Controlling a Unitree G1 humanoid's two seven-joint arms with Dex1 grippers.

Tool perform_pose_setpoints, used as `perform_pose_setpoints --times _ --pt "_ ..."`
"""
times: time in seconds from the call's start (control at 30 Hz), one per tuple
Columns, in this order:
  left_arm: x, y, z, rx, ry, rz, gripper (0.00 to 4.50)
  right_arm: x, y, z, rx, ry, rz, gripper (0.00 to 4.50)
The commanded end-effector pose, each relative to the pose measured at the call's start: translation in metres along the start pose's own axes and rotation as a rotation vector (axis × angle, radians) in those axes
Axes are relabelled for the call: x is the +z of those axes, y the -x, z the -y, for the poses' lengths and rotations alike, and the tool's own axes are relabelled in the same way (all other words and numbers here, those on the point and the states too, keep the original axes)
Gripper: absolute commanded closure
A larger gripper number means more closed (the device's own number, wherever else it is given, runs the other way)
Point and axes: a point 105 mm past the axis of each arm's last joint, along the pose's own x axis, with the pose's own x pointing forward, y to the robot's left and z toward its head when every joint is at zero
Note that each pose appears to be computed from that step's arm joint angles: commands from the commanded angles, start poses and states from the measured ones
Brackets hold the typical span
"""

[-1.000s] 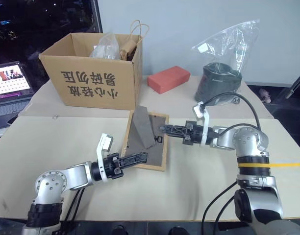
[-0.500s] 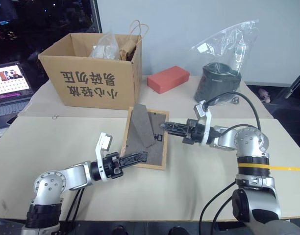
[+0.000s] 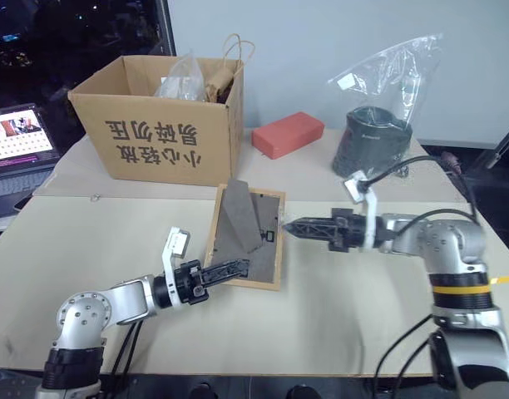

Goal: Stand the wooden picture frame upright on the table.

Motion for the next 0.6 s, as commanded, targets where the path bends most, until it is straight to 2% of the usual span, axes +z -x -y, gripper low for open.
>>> perform_pose_setpoints --times 0.03,0.13,0.2,0.27,0.3,0.33,0.53,0.6 --pt "0.007 -0.001 0.010 -0.048 -0.023 0.027 3.24 0.006 0.013 0.012 -0.126 0.327 -0.043 0.03" --pt "0.008 0.000 0.009 -0.052 -0.016 0.028 3.24 0.002 0.019 0.039 -0.328 0.751 -0.191 0.03" --pt "0.008 0.000 0.008 -0.054 -0.005 0.021 3.24 0.020 0.017 0.038 -0.454 1.356 -0.226 0.03" --pt "0.010 -0.001 0.008 -0.056 0.001 0.017 3.24 0.020 0.009 0.021 -0.417 1.782 -0.189 0.03" --pt "0.011 -0.002 0.007 -0.057 0.003 0.017 3.24 0.015 0.006 0.014 -0.377 1.915 -0.174 0.03" --pt "0.012 -0.002 0.007 -0.059 0.005 0.018 3.24 0.012 0.006 0.009 -0.358 2.002 -0.130 0.03" --pt "0.014 -0.003 0.007 -0.066 0.012 0.012 3.24 0.008 -0.007 -0.006 -0.298 2.234 0.059 0.03" --pt "0.014 -0.005 0.007 -0.070 0.016 0.011 3.24 0.002 -0.021 -0.003 -0.281 2.313 0.055 0.03"
